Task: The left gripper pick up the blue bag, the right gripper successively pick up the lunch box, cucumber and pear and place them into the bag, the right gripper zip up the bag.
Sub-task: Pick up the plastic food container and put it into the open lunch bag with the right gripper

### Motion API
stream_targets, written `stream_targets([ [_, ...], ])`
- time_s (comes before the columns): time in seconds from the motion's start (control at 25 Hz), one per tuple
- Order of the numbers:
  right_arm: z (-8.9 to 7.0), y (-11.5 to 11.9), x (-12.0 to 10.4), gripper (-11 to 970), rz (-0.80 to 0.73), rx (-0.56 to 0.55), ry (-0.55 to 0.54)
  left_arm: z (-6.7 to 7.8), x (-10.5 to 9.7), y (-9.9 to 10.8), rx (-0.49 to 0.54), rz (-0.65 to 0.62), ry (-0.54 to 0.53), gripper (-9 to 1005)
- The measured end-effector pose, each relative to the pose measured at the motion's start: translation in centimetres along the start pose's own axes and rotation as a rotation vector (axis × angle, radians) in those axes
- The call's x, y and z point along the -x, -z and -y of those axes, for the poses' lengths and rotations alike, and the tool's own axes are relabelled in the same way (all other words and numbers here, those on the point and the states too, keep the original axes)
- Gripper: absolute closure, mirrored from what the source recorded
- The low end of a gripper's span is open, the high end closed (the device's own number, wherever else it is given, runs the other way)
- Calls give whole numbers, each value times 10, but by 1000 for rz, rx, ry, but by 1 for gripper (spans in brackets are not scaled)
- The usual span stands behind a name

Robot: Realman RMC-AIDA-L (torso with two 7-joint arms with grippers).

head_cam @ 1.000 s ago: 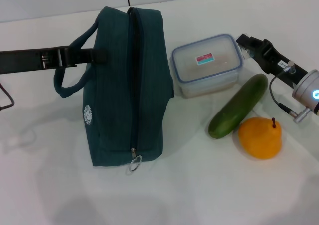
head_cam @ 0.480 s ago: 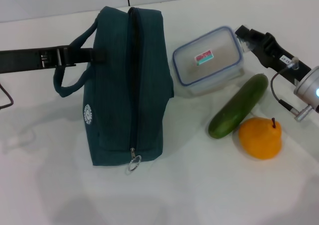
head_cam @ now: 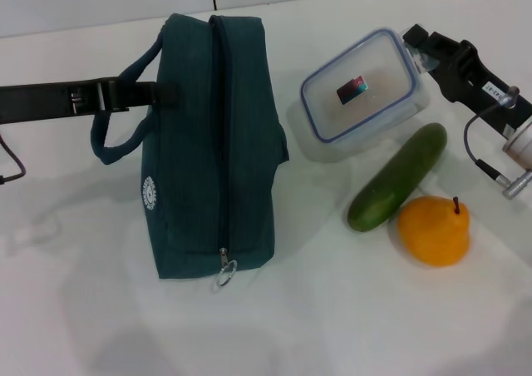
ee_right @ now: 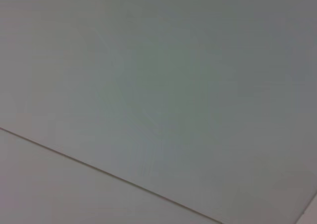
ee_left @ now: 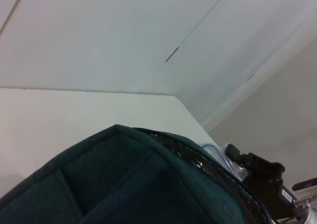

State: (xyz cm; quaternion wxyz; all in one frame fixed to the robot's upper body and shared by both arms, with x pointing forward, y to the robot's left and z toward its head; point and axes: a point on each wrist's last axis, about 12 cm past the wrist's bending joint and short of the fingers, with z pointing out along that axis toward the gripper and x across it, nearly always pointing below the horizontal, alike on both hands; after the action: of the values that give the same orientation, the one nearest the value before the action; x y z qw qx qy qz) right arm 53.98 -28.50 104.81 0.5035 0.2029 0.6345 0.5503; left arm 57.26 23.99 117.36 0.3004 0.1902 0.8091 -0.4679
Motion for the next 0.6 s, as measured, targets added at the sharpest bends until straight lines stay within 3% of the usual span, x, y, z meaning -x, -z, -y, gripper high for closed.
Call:
stream_targets([
  [0.6, -18, 7, 16, 862, 73, 158, -24, 0, 3, 0, 5, 16, -6, 926],
])
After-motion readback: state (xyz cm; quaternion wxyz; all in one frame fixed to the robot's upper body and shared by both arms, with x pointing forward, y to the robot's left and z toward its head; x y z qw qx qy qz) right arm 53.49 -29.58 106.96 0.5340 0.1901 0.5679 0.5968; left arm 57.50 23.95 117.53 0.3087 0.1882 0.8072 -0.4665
